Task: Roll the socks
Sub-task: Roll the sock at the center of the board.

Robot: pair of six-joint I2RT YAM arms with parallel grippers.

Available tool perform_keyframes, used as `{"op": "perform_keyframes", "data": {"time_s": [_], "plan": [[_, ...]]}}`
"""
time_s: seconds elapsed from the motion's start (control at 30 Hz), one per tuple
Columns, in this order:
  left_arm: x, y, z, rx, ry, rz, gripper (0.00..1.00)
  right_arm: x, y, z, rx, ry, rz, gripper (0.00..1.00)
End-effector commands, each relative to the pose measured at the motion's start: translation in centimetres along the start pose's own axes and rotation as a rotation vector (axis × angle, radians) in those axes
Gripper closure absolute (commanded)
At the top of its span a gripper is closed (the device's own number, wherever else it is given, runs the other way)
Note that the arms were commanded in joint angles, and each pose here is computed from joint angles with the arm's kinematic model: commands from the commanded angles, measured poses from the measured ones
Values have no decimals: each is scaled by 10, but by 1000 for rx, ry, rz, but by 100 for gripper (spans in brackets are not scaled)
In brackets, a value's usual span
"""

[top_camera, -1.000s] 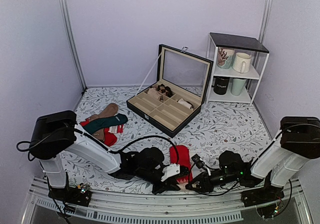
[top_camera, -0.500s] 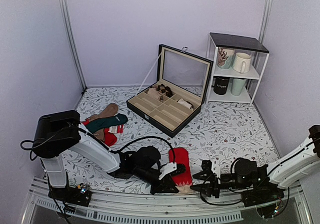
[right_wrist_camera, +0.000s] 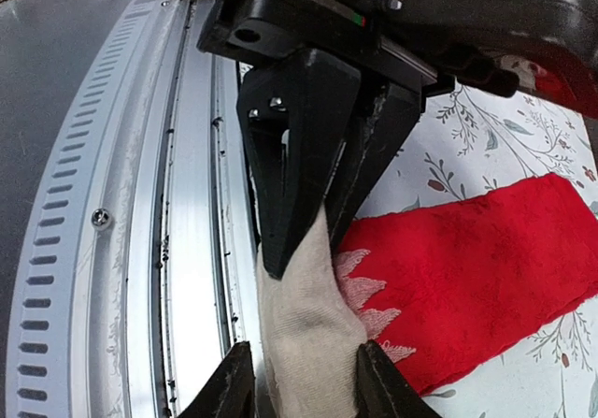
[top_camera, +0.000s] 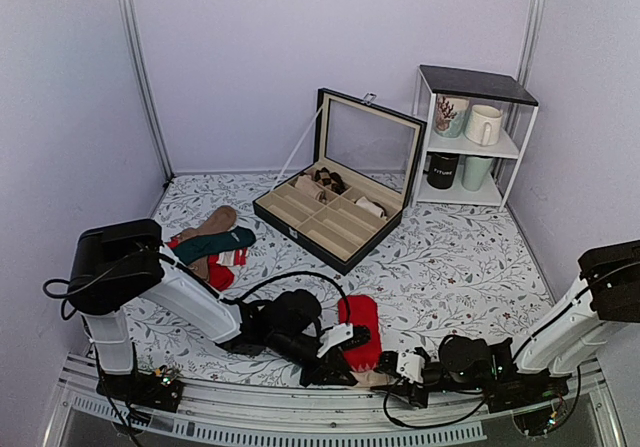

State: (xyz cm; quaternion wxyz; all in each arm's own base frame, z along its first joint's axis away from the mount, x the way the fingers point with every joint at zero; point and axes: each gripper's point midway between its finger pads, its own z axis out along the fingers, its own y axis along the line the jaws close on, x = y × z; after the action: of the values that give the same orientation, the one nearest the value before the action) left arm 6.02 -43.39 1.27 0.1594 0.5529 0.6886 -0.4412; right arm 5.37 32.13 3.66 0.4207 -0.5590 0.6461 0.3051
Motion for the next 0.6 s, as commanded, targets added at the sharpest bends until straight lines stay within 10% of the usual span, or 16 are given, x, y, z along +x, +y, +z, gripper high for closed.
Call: {"op": "perform_keyframes", "data": {"time_s": [0.0, 0.2, 0.57], "plan": [[120, 18, -8, -80, 357, -224, 100, -2, 2, 7, 3, 13, 30, 65], [113, 25, -8, -121, 340, -205, 100, 12, 1, 9, 15, 95, 131, 98], [-4, 36, -42, -341, 31, 93, 75, 40, -1, 3, 37, 222, 429, 100]]}}
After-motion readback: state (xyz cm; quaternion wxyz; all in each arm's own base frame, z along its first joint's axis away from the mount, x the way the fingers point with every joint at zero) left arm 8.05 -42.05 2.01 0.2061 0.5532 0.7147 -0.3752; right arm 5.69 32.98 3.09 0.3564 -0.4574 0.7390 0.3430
